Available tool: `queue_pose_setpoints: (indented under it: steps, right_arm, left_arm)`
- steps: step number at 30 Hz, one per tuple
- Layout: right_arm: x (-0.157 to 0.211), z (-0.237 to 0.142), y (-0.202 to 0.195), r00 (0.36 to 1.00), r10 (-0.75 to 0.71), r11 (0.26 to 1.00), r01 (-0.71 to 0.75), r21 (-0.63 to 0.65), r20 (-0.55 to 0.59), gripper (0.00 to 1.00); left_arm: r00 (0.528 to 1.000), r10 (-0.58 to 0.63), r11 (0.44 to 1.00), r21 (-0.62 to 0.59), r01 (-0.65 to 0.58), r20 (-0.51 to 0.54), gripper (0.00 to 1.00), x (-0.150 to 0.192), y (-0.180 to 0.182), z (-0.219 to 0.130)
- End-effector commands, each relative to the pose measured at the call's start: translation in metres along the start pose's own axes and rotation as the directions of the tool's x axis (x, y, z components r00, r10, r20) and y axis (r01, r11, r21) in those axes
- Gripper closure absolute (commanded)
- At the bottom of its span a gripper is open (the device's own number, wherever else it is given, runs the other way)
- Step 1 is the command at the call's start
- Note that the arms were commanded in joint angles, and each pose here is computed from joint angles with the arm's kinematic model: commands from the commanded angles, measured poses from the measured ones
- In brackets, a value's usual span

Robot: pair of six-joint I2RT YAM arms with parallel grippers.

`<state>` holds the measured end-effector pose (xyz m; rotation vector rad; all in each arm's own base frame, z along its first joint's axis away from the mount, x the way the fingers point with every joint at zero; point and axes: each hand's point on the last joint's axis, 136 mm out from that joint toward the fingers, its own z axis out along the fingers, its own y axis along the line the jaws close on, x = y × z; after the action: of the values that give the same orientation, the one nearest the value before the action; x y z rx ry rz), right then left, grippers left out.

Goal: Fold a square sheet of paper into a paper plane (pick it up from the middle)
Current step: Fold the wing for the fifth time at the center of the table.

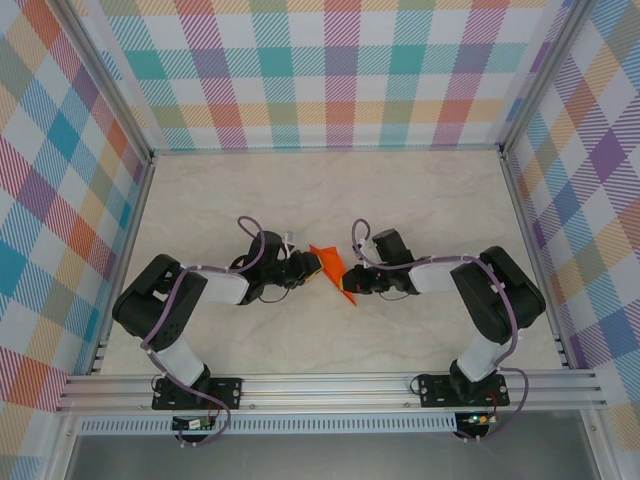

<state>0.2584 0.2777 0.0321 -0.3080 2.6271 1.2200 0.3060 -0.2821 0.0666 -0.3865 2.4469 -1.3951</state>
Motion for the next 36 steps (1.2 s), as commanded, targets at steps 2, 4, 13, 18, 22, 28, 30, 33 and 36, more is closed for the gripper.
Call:
queue_pose_setpoints:
  steps: [2,4,13,18,22,28,30,33,36]
  right_arm:
    - [-0.003,-0.003,0.019,1.0,0.009,0.993,-0.01,-0.121,-0.012,0.94]
    - [-0.002,-0.001,0.019,1.0,0.015,0.991,-0.018,-0.129,-0.026,0.94]
    - [0.001,0.007,0.013,0.997,0.047,0.989,-0.056,-0.136,-0.066,0.94]
    - [0.003,0.008,0.009,0.995,0.062,0.99,-0.071,-0.12,-0.077,0.94]
    - [0.004,0.009,0.007,0.994,0.069,0.991,-0.078,-0.108,-0.086,0.93]
    - [0.007,0.011,0.002,0.991,0.082,0.992,-0.091,-0.084,-0.106,0.92]
    - [0.008,0.011,0.001,0.99,0.084,0.993,-0.093,-0.076,-0.11,0.91]
    - [0.008,0.011,0.0,0.989,0.088,0.993,-0.096,-0.066,-0.116,0.89]
    - [0.008,0.01,0.001,0.988,0.091,0.993,-0.1,-0.068,-0.123,0.85]
  left_arm:
    - [0.999,0.033,0.998,0.059,-0.032,-0.028,0.76,0.009,-0.012,0.007]
    - [0.999,0.04,0.997,0.063,-0.037,-0.037,0.76,0.012,-0.014,0.009]
    - [0.996,0.053,0.996,0.072,-0.048,-0.067,0.77,0.019,-0.015,0.023]
    - [0.995,0.045,0.998,0.057,-0.04,-0.085,0.77,0.023,-0.007,0.029]
    - [0.995,0.038,0.998,0.048,-0.034,-0.088,0.78,0.023,-0.003,0.031]
    - [0.995,0.03,0.999,0.024,-0.028,-0.095,0.78,0.024,0.004,0.034]
    - [0.995,0.022,1.0,0.007,-0.021,-0.098,0.78,0.025,0.009,0.035]
    - [0.995,0.012,1.0,-0.01,-0.013,-0.102,0.78,0.026,0.014,0.037]
    - [0.995,0.007,1.0,-0.021,-0.009,-0.104,0.79,0.026,0.017,0.038]
